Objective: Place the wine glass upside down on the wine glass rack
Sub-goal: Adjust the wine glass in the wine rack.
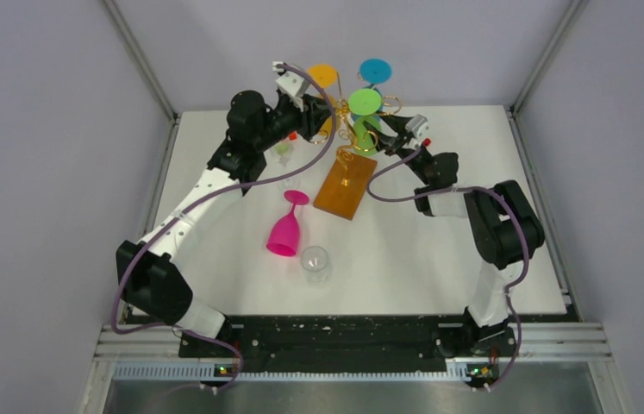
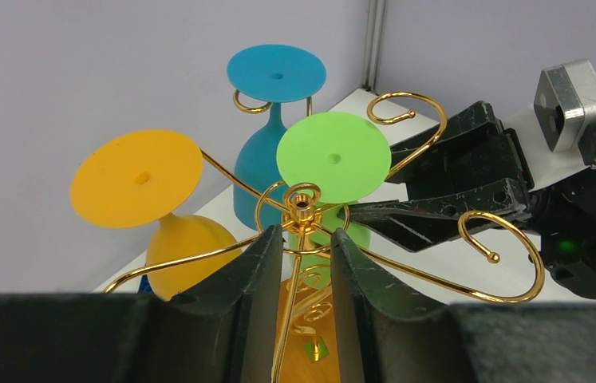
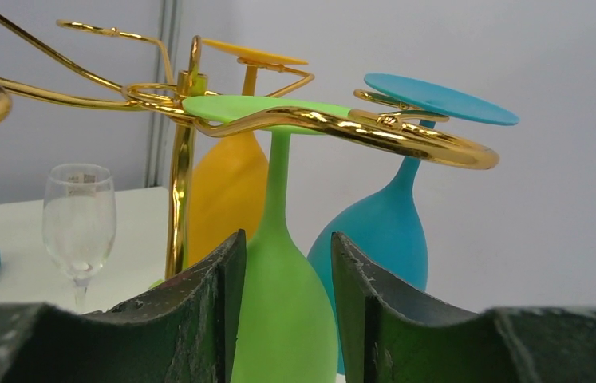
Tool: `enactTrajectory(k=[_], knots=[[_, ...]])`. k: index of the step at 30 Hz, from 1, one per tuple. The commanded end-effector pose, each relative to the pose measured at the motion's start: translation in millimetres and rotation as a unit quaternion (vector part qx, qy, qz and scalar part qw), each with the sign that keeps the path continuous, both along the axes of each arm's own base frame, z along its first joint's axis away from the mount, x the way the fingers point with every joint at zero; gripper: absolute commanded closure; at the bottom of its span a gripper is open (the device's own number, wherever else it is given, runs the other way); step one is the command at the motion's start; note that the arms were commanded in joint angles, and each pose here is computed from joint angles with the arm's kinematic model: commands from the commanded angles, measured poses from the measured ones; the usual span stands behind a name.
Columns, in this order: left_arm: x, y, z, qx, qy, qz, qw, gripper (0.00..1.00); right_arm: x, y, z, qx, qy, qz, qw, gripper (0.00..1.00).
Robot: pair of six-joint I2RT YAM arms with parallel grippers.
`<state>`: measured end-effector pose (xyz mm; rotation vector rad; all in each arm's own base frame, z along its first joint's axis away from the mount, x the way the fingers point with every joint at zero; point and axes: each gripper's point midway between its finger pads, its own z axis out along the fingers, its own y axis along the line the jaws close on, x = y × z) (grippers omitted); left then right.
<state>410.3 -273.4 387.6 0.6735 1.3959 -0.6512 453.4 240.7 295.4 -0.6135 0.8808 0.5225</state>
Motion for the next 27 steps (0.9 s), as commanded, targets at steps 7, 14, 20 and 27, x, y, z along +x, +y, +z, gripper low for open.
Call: enactTrajectory(k=[7, 14, 20, 27], knots=[[-11.8, 7.0, 33.7, -0.024, -0.043, -0.002, 0.999, 0.66, -18.9, 10.5, 56.0, 0.051, -0.098, 0.03, 0.993, 0.58], [-12.3, 7.9, 34.0, -0.024, -0.044, -0.002, 0.999, 0.66, -21.2, 18.1, 56.1, 0.047, -0.1, 0.04, 0.993, 0.58], [-12.1, 8.0, 32.6, -0.024, -0.042, -0.001, 0.999, 0.66, -17.6, 18.6, 49.7, 0.044, -0.092, 0.035, 0.994, 0.67], [-11.4, 8.5, 32.2, -0.023, -0.042, 0.0, 0.999, 0.66, -12.9, 19.5, 48.9, 0.049, -0.087, 0.035, 0.994, 0.59]])
